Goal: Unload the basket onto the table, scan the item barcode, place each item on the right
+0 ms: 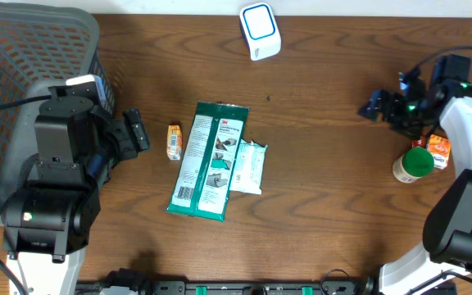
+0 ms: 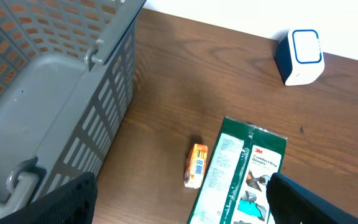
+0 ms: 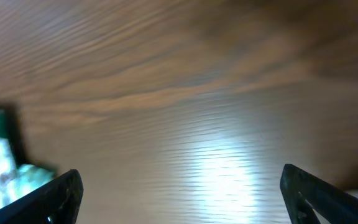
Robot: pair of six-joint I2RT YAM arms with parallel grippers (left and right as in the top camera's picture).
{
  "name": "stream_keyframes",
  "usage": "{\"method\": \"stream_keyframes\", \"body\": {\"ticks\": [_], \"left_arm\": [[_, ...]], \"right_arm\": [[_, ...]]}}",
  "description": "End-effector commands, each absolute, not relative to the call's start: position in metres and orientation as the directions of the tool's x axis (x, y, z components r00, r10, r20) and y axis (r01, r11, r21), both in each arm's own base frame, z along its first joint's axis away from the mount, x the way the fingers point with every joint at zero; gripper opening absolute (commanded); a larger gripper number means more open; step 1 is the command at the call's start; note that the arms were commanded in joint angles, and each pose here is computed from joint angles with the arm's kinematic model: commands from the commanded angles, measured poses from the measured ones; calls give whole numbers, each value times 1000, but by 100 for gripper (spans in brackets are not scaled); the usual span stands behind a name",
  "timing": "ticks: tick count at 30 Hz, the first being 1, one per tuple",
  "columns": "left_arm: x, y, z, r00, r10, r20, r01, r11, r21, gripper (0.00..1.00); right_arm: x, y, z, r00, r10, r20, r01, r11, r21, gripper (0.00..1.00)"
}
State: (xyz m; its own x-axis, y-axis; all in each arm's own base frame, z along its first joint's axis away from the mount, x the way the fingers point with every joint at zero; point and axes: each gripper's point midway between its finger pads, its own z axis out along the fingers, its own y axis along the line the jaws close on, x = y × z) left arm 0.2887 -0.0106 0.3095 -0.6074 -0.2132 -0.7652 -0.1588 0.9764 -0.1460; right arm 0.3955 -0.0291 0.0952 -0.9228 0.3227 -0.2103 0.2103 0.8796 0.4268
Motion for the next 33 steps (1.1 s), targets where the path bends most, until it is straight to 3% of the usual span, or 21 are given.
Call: {"method": "stream_keyframes", "body": {"ticks": [1, 6, 20, 33], "left_arm": [[289, -8, 314, -596, -223, -772, -171, 974, -150, 87], [289, -8, 314, -596, -223, -772, -171, 974, -150, 87], [289, -8, 314, -596, -223, -772, -171, 974, -149, 87], [293, -8, 319, -574, -229, -786, -169, 973, -160, 87]], "right_arm": [[393, 17, 104, -954, 208, -216, 70, 854, 516, 98], [381, 59, 91, -975, 103, -196, -13, 856, 517, 99], [371, 157, 68, -936, -144, -321, -297, 814, 499, 99], [368, 176, 63, -912, -218, -348, -360, 831, 423, 99]]}}
